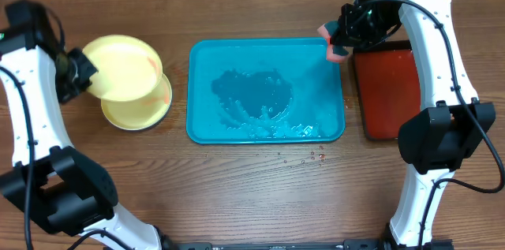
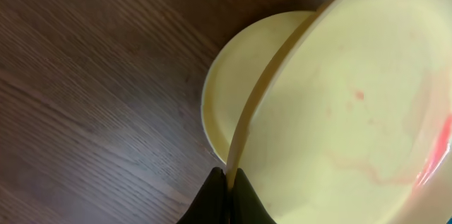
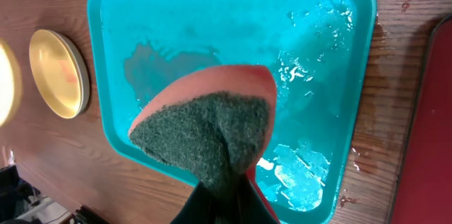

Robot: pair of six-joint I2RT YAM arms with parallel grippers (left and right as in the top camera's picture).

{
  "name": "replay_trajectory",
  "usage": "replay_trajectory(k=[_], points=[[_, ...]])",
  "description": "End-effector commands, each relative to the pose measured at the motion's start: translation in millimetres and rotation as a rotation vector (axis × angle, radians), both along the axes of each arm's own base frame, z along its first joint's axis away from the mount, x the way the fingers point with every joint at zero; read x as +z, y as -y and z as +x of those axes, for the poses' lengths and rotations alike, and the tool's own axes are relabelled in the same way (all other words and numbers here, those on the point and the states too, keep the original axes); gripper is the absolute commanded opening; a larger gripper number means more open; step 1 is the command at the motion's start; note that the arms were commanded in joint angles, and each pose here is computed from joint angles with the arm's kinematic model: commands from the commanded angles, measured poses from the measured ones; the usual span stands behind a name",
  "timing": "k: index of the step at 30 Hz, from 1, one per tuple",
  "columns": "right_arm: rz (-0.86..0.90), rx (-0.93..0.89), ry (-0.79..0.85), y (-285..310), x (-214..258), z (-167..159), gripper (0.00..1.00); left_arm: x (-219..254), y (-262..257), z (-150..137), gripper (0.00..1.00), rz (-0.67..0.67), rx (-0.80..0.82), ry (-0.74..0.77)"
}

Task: Clean dirty plates on tray and stack at the side
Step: 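Stack the yellow plate onto the plate pile and release, then place the sponge into the red tray and open right gripper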

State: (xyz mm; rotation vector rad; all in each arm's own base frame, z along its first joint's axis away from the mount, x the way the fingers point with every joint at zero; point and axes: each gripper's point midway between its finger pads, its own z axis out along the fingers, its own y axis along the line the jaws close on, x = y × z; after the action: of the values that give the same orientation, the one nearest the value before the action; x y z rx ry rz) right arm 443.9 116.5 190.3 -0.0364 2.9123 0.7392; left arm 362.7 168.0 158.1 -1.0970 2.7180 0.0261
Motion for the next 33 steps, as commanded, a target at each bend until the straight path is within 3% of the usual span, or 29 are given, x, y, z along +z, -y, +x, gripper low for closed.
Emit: replay_trajectory(k=[1,15,17,20,23,27,33], points=[[-0.002,0.002,0.018,2.2,2.8,2.6,0.05,-35.1,3.8,-8.9,0.04,-0.072,-0.001,-0.021],[-0.003,0.001,0.007,2.4,2.4,0.1,0.05,-120.1,-1.6,-18.8,0.04,-0.053,0.079,0.004],[-0.003,0.001,0.005,2.4,2.3,-0.2,0.05,-122.0,-2.8,-20.7,0.12,-0.043,0.081,-0.003],[-0.003,0.002,0.002,2.3,2.2,-0.9,0.05,-121.6,-3.7,-19.8,0.33,-0.039,0.081,0.001],[-0.003,0.001,-0.001,2.5,2.0,-1.7,0.05,-120.0,-4.6,-17.9,0.45,-0.036,0.08,0.008],[-0.04,-0.004,-0.006,8.2,-1.1,-2.4,0.06,-105.7,2.1,-5.8,0.48,-0.068,0.01,0.052],[-0.355,-0.077,-0.044,72.5,-18.1,-8.4,0.06,-50.0,18.9,15.9,0.51,-0.069,-0.19,0.135]])
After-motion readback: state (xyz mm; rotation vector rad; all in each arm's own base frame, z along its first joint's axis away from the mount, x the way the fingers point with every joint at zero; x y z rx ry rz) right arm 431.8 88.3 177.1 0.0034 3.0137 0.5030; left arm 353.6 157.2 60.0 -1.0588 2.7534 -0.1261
